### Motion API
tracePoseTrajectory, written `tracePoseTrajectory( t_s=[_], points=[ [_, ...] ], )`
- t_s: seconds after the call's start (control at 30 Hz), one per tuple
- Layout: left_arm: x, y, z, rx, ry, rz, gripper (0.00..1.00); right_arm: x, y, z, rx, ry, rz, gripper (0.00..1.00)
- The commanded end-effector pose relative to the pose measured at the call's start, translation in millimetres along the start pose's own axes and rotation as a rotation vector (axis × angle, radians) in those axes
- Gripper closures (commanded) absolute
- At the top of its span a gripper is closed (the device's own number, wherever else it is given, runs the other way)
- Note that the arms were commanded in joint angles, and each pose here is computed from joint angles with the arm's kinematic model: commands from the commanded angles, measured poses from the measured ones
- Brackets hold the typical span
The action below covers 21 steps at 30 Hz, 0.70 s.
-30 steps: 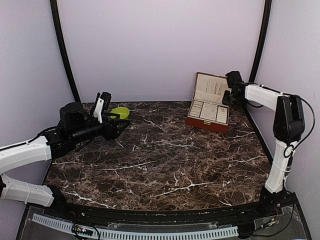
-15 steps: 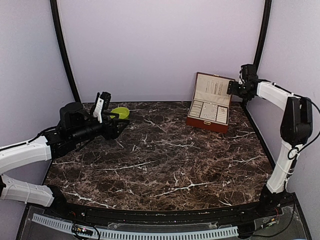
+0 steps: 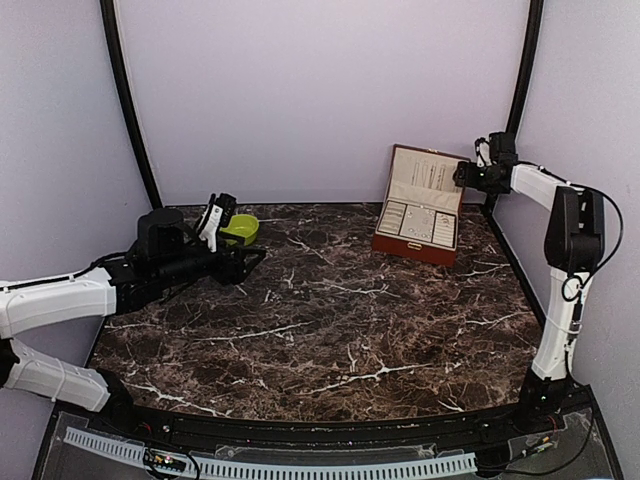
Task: Organize the mixed jewelry
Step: Close the box lid on the jewelry box.
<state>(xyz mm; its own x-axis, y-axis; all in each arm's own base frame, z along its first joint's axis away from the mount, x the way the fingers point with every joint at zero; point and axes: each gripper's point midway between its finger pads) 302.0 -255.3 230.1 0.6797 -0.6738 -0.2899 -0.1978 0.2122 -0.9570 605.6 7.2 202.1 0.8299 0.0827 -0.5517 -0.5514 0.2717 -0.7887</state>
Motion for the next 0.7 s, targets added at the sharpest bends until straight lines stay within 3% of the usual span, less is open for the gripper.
tracePoseTrajectory(
  t_s=[0.0,0.3,0.67],
  points=[
    [2.0,-15.3,6.1,0.025,-0.014,-0.036,0.3,14.4,-24.0,-8.3,-0.055,-0.021,-0.053,0.1],
    [11.9,-0.1,15.5,0.019,-0.035,0.012,0.3,44.4,-28.6,8.1,-0.144,-0.131,-0.064,0.1],
    [18.3,10.2,21.0,0.014,-0.048,0.044,0.3,29.3,-26.0,54.1,-0.22,-0.326,-0.073,0.1]
  ],
)
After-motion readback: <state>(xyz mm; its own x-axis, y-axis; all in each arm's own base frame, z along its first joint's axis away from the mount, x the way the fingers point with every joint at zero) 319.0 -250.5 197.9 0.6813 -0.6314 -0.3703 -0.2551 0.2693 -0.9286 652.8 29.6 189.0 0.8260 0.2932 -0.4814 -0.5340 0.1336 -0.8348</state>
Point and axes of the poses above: each gripper's point midway between its finger pads, its own x axis out along the fingers, its own z axis along the line the jaws close on, y = z × x, and after that the axes turned 8 degrees about x, right-handed
